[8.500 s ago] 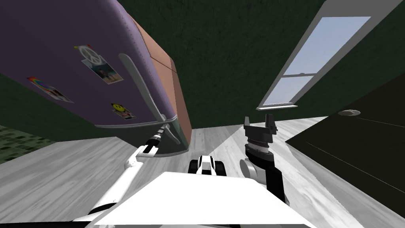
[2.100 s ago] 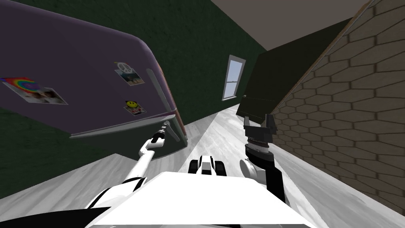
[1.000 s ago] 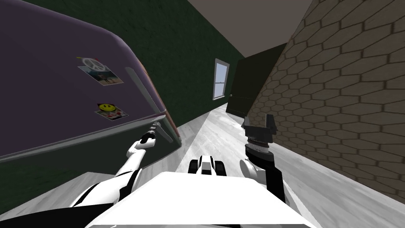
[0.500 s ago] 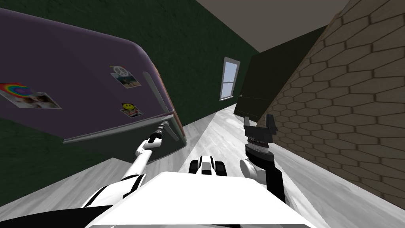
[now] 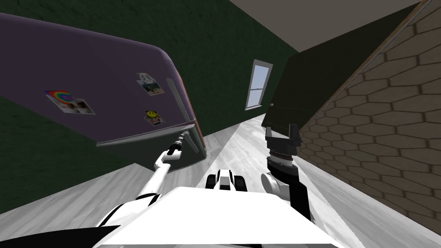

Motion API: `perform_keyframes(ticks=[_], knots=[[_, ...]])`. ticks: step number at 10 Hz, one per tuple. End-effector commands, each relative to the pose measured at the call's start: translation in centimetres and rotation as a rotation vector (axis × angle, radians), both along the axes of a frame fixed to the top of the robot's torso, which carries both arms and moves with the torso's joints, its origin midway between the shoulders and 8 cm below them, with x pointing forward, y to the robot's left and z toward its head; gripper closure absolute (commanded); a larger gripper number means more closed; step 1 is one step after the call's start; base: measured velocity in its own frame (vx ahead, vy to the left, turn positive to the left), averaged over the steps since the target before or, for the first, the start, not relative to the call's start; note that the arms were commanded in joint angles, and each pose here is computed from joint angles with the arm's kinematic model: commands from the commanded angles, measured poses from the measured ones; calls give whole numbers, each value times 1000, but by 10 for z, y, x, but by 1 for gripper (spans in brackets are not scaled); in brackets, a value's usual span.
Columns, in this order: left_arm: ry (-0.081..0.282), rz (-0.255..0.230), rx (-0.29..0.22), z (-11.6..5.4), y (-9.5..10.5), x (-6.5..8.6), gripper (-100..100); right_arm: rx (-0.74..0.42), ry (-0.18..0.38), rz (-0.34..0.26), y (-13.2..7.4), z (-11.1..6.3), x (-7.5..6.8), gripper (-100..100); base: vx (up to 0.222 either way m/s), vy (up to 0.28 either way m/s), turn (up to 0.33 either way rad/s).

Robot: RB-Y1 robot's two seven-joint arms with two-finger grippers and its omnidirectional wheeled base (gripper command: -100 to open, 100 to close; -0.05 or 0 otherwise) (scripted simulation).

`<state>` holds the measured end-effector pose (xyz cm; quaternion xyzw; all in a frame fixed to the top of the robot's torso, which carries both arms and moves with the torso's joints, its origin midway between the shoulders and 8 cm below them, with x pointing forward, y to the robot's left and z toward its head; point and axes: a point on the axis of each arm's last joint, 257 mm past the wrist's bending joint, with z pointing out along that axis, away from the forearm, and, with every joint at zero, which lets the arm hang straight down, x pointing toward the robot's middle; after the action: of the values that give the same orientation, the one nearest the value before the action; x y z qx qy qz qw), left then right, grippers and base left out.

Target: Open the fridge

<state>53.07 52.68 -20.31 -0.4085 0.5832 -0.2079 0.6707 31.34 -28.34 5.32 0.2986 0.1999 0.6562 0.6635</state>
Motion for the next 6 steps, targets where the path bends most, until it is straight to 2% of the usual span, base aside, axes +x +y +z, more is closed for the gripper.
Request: perform_keyframes(ticks=[1,2,3,4,5,6], knots=[[17,-42,-8,-10,-37,0,100,0,0,0,0,0,0,0,57,25,162],[45,-72,-21,-26,-64,-1,100,0,0,0,0,0,0,0,86,40,340],[13,-86,-12,-9,-71,2,100,0,0,0,0,0,0,0,76,33,151],[27,-120,-24,-16,-100,2,100,0,0,0,0,0,0,0,103,47,295],[5,-128,-19,-5,-104,4,100,0,0,0,0,0,0,0,90,24,151],[17,-161,-32,-11,-133,2,100,0,0,0,0,0,0,0,90,51,297]])
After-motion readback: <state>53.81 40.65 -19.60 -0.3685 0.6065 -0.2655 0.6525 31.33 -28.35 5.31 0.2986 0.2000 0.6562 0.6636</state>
